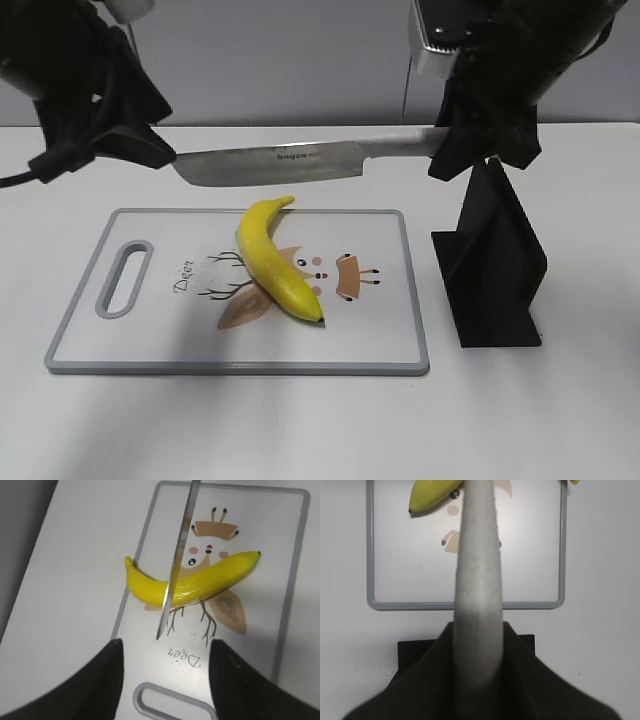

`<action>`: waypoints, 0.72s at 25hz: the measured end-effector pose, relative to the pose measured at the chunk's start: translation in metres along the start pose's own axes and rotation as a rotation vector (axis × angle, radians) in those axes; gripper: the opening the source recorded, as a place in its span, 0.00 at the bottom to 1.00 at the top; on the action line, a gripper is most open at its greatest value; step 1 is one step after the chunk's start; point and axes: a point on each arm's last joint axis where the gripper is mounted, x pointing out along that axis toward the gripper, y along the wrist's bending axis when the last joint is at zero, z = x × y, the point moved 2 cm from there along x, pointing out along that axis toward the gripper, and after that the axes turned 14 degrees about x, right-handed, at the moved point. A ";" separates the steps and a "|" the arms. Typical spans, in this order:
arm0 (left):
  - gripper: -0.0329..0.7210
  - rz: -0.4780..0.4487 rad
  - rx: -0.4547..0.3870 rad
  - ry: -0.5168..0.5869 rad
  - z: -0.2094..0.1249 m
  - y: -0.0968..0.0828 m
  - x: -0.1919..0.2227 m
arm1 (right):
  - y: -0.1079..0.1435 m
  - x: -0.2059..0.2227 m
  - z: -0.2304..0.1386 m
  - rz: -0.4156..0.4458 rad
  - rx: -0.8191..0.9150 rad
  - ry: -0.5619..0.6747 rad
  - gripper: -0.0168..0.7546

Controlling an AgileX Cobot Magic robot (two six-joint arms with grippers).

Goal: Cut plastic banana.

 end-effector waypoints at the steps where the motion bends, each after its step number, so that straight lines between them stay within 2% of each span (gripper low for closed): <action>1: 0.74 -0.015 0.006 0.000 0.000 0.001 0.007 | -0.001 0.001 0.001 0.001 0.001 -0.009 0.25; 7: 0.72 -0.067 0.022 0.010 -0.008 0.003 0.038 | -0.002 0.009 0.004 0.024 0.005 -0.046 0.25; 11: 0.61 -0.047 0.010 0.008 -0.009 0.006 0.042 | -0.003 0.014 0.004 0.035 0.011 -0.048 0.25; 14: 0.46 -0.038 0.003 0.001 -0.008 0.007 0.042 | -0.004 0.017 0.003 0.040 0.013 -0.046 0.25; 17: 0.18 -0.035 0.005 0.002 -0.008 0.007 0.042 | -0.005 0.019 0.003 0.036 0.011 -0.048 0.25; 18: 0.12 -0.035 0.004 0.002 -0.009 0.007 0.043 | -0.005 0.019 0.003 0.036 0.010 -0.047 0.25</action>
